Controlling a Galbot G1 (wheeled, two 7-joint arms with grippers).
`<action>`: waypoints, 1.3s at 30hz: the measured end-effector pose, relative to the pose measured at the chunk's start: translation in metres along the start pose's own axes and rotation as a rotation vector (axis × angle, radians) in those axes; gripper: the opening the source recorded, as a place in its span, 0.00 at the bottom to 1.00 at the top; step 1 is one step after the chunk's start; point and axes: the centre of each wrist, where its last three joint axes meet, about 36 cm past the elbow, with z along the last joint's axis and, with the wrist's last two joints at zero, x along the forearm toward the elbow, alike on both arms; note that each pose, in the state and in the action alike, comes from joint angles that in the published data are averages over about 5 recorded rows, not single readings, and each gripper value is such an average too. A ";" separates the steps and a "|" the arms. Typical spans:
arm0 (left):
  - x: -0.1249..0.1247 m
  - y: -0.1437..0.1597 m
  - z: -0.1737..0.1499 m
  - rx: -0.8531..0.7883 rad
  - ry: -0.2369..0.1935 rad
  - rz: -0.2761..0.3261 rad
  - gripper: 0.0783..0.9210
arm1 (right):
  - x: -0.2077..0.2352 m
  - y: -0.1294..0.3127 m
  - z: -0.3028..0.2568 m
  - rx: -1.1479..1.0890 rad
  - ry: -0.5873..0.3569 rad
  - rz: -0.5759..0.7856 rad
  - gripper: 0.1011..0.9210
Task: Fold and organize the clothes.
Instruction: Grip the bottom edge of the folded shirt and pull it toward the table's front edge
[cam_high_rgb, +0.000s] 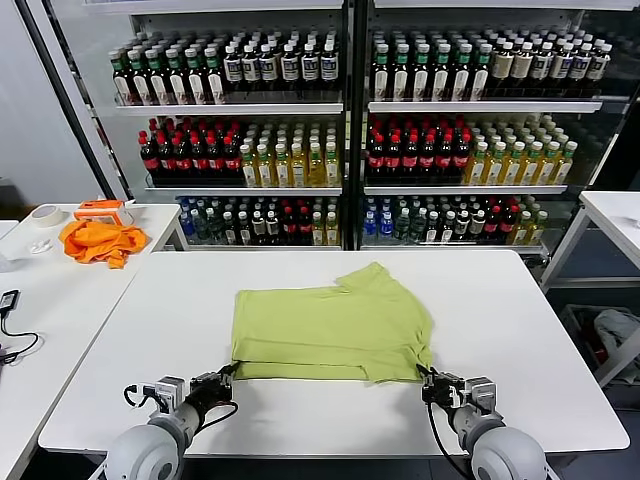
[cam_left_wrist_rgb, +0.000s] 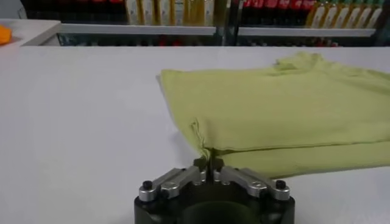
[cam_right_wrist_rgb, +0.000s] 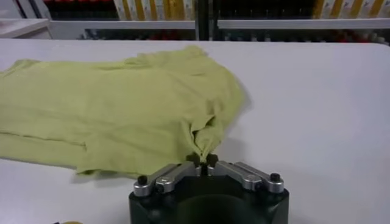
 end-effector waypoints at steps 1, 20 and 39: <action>0.002 0.000 0.000 -0.004 0.003 -0.002 0.01 | 0.003 0.001 0.000 0.002 -0.001 -0.002 0.03; 0.079 0.001 0.020 -0.022 0.059 -0.034 0.01 | 0.069 0.020 0.020 0.033 0.015 -0.018 0.03; 0.107 -0.005 0.022 -0.065 0.022 -0.128 0.24 | 0.098 0.020 0.014 0.096 -0.009 -0.051 0.38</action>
